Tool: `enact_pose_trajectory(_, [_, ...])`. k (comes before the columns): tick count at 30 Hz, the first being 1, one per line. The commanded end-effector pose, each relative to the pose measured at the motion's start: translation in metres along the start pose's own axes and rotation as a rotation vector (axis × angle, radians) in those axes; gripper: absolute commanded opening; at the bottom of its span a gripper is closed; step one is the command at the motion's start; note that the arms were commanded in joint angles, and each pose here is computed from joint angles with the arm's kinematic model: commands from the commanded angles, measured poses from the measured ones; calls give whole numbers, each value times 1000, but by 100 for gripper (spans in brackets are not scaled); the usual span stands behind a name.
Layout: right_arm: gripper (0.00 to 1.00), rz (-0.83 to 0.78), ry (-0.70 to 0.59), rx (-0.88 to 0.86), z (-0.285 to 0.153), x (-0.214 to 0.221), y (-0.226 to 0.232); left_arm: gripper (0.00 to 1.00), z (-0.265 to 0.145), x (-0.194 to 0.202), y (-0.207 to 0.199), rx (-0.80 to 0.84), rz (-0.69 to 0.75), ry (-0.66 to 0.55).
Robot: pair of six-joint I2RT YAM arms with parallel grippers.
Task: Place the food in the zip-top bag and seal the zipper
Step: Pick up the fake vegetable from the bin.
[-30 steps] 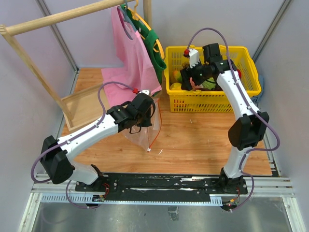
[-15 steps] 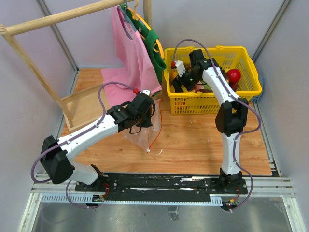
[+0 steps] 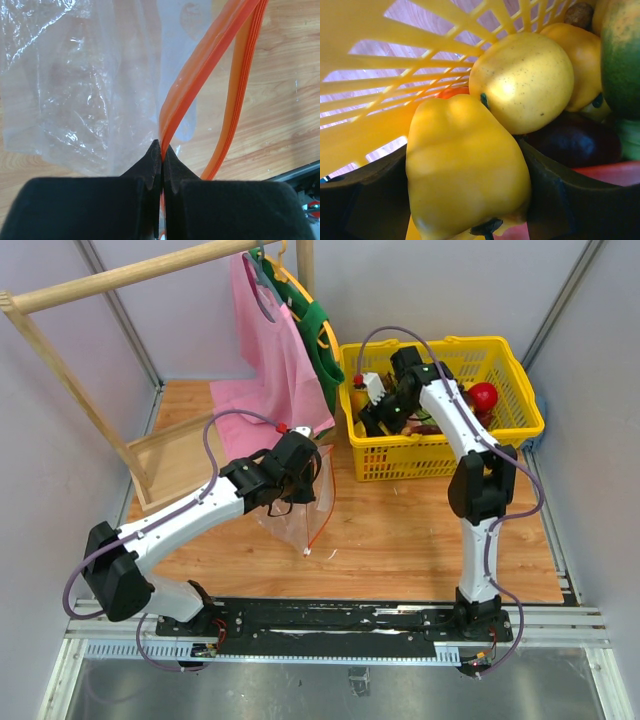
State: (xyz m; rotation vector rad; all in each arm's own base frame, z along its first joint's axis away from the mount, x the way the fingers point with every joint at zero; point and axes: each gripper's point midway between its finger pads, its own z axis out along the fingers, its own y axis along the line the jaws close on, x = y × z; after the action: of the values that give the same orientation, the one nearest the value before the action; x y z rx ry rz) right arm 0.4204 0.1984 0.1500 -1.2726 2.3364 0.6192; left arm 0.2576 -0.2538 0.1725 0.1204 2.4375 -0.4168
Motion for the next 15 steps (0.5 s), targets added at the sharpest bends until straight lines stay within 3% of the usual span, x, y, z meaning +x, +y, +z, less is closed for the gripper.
enact_pose_trajectory(1, [24, 28, -94, 61, -44, -25, 25, 0, -16, -22, -7, 31, -13, -61])
enact_pose_trajectory(6, [7, 80, -232, 208, -72, -43, 21, 0, -18, -28, -9, 37, -24, -81])
enact_pose_trajectory(15, [1, 168, -469, 364, -126, -68, 32, 0, -22, -35, -19, 70, -78, -94])
